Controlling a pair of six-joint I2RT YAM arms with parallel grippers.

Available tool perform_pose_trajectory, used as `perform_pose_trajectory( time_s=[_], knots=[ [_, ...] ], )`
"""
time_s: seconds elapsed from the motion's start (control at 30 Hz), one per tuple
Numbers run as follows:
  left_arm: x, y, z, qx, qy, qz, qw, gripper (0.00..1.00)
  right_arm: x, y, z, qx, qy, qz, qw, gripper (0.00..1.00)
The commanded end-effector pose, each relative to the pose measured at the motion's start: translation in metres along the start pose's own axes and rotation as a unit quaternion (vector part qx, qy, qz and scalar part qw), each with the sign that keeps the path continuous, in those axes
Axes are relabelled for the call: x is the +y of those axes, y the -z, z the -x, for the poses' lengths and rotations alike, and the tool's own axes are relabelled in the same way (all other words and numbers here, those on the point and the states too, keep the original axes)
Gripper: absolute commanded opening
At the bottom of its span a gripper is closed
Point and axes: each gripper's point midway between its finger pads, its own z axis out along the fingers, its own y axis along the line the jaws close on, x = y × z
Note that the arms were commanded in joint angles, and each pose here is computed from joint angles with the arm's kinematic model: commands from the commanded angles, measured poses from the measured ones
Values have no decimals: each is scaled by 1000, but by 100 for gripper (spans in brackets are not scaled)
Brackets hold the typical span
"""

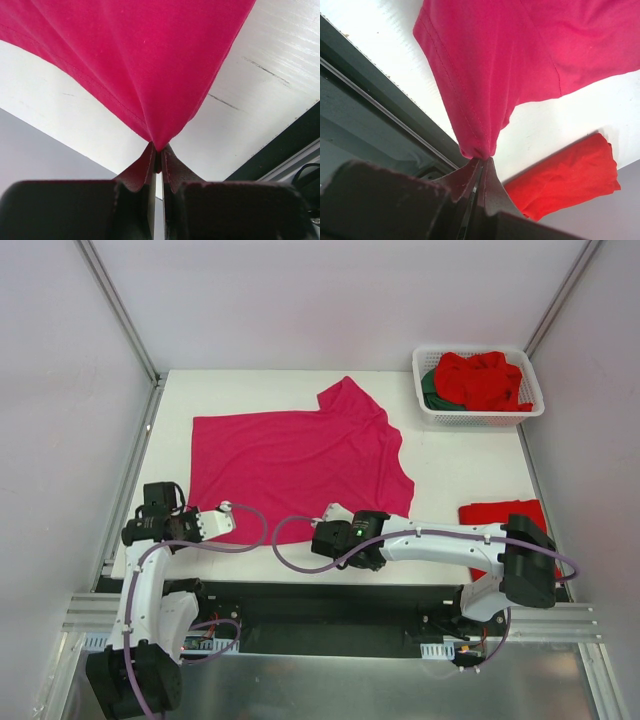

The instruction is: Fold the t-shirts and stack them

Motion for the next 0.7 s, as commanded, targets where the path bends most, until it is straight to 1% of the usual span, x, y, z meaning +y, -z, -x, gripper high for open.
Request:
perform_pose_trajectory(
  time_s=[0.0, 0.2, 0.27, 0.4, 0.67],
  knots=[
    [4, 10, -3, 14, -7, -1, 1000, 0, -19, 11, -5, 1, 4, -23, 1000, 1],
    [29, 12, -14, 28, -3, 30, 999, 0, -28, 27, -8, -10, -8, -13, 1000, 1],
    [34, 11, -19, 33, -2, 26, 999, 0, -28, 31, -8, -16, -14, -4, 1000, 1],
    [46, 16, -28, 34, 13, 31, 999, 0, -30, 29, -10, -10, -6, -13, 1000, 1],
    [46, 16, -48, 47, 18, 24, 998, 0, -27, 21, -10, -2, 2, 0, 1000, 1]
  ],
)
